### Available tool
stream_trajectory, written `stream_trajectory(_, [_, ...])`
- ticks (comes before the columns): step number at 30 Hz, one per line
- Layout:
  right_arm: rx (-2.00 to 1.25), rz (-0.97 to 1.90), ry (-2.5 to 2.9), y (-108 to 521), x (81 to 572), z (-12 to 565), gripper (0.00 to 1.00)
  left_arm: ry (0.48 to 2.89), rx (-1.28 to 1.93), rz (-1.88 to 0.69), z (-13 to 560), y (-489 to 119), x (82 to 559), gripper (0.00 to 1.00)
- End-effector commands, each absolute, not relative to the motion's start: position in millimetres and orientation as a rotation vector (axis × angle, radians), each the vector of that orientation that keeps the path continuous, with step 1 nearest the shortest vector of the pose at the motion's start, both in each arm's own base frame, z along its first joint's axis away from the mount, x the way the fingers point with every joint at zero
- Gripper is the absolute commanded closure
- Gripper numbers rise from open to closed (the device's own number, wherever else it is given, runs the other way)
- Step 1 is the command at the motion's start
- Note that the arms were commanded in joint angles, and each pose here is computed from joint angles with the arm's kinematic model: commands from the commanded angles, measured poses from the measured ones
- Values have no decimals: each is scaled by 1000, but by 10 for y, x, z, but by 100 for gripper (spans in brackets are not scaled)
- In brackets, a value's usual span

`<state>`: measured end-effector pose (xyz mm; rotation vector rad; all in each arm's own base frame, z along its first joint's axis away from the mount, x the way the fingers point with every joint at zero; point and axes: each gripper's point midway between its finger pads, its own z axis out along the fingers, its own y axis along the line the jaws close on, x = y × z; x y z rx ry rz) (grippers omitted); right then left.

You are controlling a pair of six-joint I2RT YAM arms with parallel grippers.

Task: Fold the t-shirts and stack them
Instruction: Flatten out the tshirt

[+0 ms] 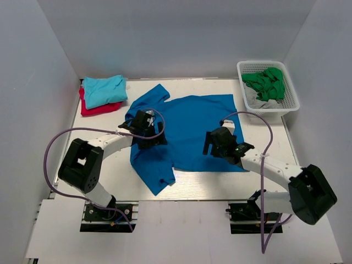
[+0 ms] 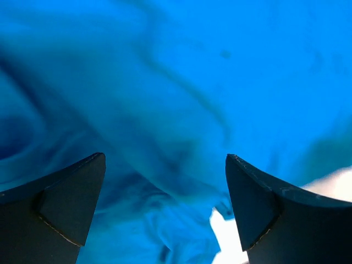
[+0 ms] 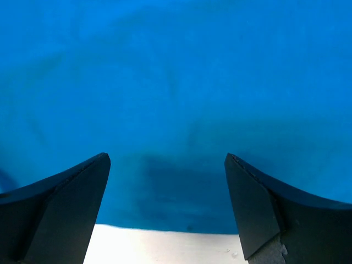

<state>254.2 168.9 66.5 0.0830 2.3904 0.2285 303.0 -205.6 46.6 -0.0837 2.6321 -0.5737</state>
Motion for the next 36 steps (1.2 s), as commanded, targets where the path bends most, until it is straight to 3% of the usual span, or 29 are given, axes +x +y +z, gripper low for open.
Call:
stream_trajectory(1, [74,284,2443,1741,2550,495,10,2607,-222,-358,453,-1691,3128,0])
stream_trajectory(7, [99,228,2533,1530,2392,181,10,2550,-350,-84,379,-1277,3208,0])
stream_trajectory(14, [194,189,2531,1253,2235,123,10,2563,-639,210,139,-686,2970,0])
stream_trajectory(26, [232,164,2563,1140,2160,67,10,2441,-811,260,694,-315,2705,0])
stream_trajectory(31, [130,274,2461,1308,2336,424,10,2430,-673,-8,937,-676,2907,0])
stream_trajectory(36, [96,289,2347,1351,2529,773,10,2422,-539,-89,1085,-851,3093,0])
